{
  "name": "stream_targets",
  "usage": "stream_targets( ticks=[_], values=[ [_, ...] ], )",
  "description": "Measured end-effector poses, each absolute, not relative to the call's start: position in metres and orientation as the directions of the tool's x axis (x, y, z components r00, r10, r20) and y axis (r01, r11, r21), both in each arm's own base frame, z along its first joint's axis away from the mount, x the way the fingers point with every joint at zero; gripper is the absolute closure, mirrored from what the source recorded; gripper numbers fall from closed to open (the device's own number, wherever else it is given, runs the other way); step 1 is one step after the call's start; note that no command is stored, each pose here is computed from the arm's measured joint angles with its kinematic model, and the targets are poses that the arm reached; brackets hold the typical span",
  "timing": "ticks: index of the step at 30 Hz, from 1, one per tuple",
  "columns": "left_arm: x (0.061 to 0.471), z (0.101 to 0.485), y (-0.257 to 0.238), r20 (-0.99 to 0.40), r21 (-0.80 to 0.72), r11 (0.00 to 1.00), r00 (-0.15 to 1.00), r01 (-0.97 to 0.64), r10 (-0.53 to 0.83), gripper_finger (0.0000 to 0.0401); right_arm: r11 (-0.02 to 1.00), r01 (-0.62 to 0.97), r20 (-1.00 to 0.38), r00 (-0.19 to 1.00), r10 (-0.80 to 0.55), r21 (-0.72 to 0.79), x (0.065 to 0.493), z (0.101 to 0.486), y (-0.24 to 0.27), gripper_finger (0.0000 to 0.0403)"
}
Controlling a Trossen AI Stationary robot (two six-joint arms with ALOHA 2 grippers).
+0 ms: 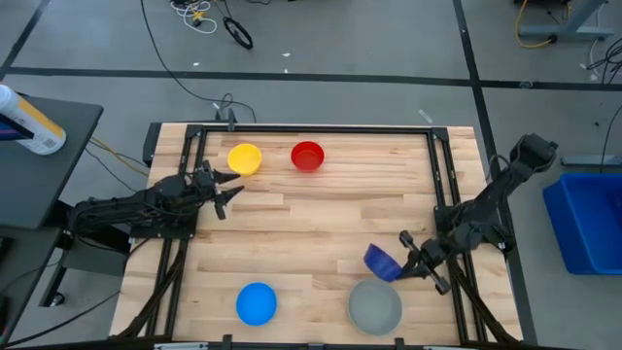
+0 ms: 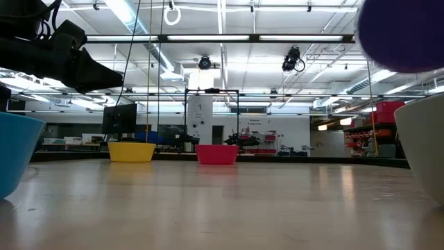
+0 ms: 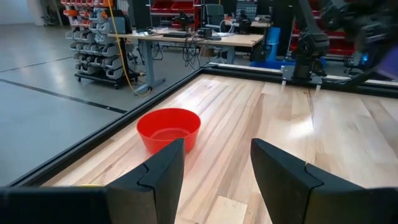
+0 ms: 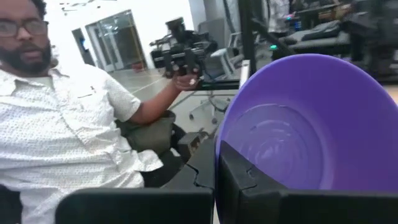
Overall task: Nest bowls inside each other
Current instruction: Stack the blue bowl on the gray bowl
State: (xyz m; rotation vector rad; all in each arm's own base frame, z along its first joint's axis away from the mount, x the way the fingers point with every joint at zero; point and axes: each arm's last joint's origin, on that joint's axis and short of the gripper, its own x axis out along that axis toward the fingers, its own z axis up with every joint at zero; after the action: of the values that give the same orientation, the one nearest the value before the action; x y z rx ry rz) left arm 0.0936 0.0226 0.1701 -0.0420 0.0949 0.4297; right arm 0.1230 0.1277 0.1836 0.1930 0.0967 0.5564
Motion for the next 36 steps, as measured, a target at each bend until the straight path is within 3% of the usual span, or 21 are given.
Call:
stream_targets(
  ticks=[21, 36],
  values=[
    [0.094, 0.169, 0.023, -0.103, -0.035, 0.908, 0.905, -0.419, 0.413, 0.021, 0.86, -0.335, -0.274, 0.849, 0.453, 0.384, 0.14, 0.173, 0.209, 0.0403],
    [0.094, 0.169, 0.023, -0.104, -0.038, 0.908, 0.905, -0.417, 0.412, 0.021, 0.902, -0.19, -0.522, 0.761, 0.385, 0.389, 0.155, 0.173, 0.233, 0.0403]
  ],
)
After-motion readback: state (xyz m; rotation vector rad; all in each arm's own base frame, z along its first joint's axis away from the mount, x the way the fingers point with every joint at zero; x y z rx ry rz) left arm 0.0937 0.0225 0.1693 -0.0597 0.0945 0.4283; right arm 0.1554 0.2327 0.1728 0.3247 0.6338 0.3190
